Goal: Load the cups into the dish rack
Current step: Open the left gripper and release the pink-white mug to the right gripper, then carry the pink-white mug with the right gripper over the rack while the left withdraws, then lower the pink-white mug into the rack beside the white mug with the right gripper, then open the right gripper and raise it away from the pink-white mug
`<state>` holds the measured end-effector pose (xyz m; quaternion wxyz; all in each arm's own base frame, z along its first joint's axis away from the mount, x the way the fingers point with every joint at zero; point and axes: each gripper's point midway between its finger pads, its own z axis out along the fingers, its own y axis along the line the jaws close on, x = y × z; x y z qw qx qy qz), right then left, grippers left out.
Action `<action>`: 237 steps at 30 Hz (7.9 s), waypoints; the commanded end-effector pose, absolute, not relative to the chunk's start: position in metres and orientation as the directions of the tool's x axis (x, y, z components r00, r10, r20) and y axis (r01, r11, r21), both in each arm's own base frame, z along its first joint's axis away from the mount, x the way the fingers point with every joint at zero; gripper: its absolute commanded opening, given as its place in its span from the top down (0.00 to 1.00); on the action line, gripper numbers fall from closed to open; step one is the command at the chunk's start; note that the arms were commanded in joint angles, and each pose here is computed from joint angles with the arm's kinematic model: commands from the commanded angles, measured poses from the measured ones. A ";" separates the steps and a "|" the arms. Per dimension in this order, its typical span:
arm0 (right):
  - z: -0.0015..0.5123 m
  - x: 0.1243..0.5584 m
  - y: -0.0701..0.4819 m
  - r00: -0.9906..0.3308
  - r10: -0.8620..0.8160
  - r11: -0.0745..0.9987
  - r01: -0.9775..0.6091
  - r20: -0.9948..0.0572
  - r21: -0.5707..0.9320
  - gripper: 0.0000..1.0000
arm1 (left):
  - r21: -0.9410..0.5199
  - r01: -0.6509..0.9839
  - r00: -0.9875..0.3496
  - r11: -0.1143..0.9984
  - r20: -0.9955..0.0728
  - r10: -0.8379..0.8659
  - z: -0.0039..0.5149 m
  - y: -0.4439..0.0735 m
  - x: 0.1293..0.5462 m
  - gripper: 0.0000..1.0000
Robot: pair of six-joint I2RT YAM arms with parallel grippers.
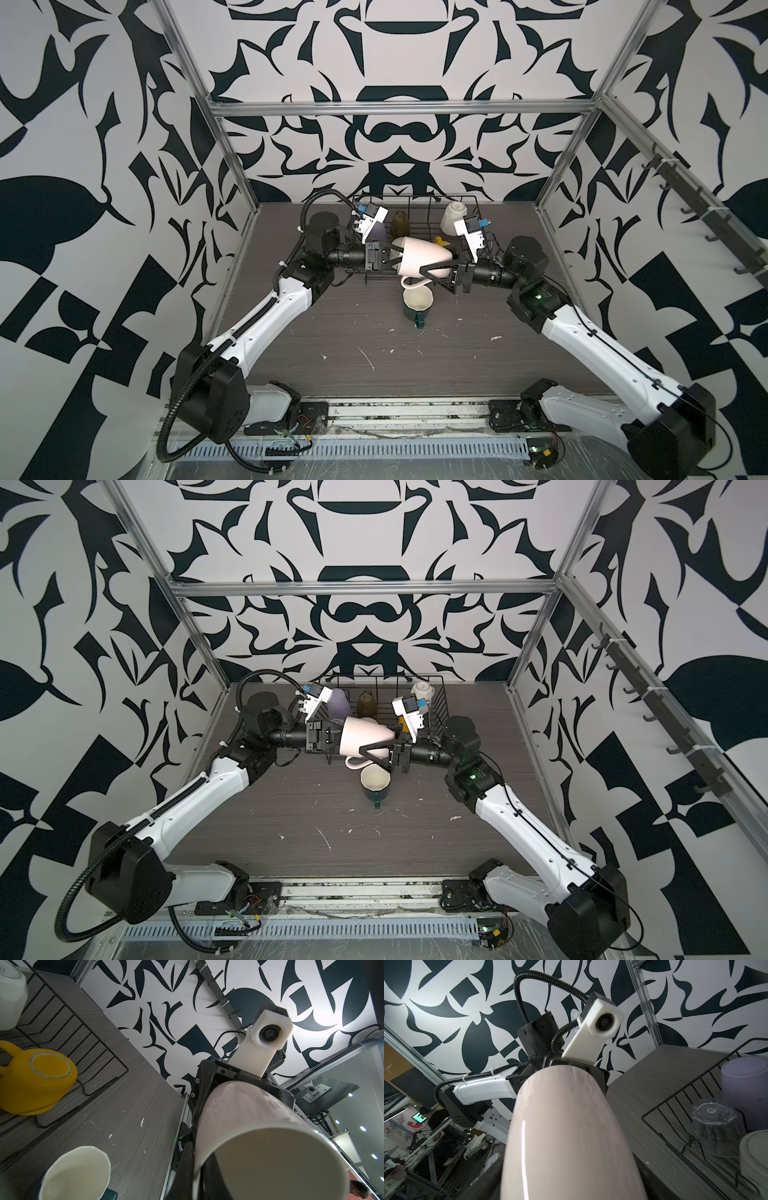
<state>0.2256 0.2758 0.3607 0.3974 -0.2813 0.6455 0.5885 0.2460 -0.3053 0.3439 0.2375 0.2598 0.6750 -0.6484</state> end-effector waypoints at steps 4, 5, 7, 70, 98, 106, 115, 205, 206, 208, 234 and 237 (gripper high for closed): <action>0.384 0.240 0.272 -0.453 0.178 0.227 -0.845 -0.874 0.484 1.00 | -0.703 0.710 -0.701 -0.044 -0.711 0.056 0.365 -0.308 0.229 1.00; 0.385 0.239 0.271 -0.451 0.178 0.229 -0.845 -0.875 0.483 1.00 | -0.702 0.711 -0.700 -0.040 -0.712 0.051 0.365 -0.307 0.229 1.00; 0.387 0.239 0.270 -0.447 0.178 0.232 -0.847 -0.877 0.479 1.00 | -0.699 0.714 -0.698 -0.035 -0.715 0.045 0.366 -0.307 0.230 1.00; 0.386 0.357 0.209 -0.490 -0.126 0.874 -0.466 -0.863 0.137 1.00 | -0.441 0.116 -0.424 0.890 -0.832 -0.357 0.300 -0.091 0.305 0.01; 0.297 0.497 0.219 -0.641 -0.372 0.905 -0.411 -0.671 -0.110 1.00 | -0.423 0.096 -0.450 0.901 -0.826 -0.340 0.267 -0.078 0.274 0.01; 0.266 0.515 0.223 -0.622 -0.461 0.868 -0.465 -0.633 -0.176 1.00 | -0.432 0.090 -0.463 0.897 -0.816 -0.347 0.264 -0.078 0.271 0.01; 0.240 0.534 0.226 -0.585 -0.549 0.821 -0.511 -0.597 -0.255 1.00 | -0.442 0.084 -0.470 0.893 -0.808 -0.356 0.262 -0.079 0.270 0.01; 0.156 0.544 0.236 -0.610 -0.633 0.761 -0.603 -0.477 -0.239 0.01 | -0.450 0.071 -0.494 0.890 -0.791 -0.361 0.254 -0.079 0.269 0.01; 0.158 0.545 0.236 -0.608 -0.630 0.763 -0.601 -0.483 -0.239 0.01 | -0.449 0.071 -0.493 0.891 -0.792 -0.360 0.254 -0.079 0.269 0.01; 0.160 0.545 0.237 -0.611 -0.623 0.768 -0.596 -0.489 -0.234 0.01 | -0.449 0.069 -0.491 0.891 -0.793 -0.361 0.255 -0.078 0.268 0.01; 0.213 0.546 0.199 -0.675 -0.391 0.902 -0.417 -0.626 -0.114 0.04 | -0.473 0.060 -0.492 0.879 -0.781 -0.386 0.265 -0.077 0.260 0.00; 0.210 0.540 0.195 -0.687 -0.383 0.907 -0.406 -0.617 -0.111 0.05 | -0.475 0.062 -0.492 0.878 -0.780 -0.387 0.266 -0.078 0.261 0.01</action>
